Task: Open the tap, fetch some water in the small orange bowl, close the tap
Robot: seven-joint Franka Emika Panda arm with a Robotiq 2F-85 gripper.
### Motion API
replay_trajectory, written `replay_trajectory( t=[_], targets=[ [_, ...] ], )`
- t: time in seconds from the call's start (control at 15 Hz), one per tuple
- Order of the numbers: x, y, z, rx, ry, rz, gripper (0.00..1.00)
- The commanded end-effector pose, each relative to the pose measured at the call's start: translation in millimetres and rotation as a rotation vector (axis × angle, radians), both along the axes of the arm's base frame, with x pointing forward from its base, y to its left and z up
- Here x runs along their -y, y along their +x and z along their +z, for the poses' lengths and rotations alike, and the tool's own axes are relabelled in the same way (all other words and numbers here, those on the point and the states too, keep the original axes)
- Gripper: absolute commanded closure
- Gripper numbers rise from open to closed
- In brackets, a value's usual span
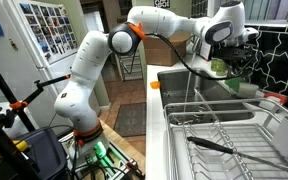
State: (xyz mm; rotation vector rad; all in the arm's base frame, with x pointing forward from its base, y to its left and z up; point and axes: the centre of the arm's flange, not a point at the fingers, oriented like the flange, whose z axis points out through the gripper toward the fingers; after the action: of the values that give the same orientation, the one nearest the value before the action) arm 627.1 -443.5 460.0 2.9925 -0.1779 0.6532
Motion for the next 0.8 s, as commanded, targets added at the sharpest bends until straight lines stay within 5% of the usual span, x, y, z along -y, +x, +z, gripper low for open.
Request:
replay_trajectory(
  t=[0.0, 0.4, 0.73],
  targets=[
    [-38, 23, -13, 0.038, 0.128, 0.065, 0.45],
    [-45, 27, -14, 0.043, 0.127, 0.097, 0.01],
    [-38, 8, 0, -0.018, 0.012, 0.069, 0.0]
  ],
)
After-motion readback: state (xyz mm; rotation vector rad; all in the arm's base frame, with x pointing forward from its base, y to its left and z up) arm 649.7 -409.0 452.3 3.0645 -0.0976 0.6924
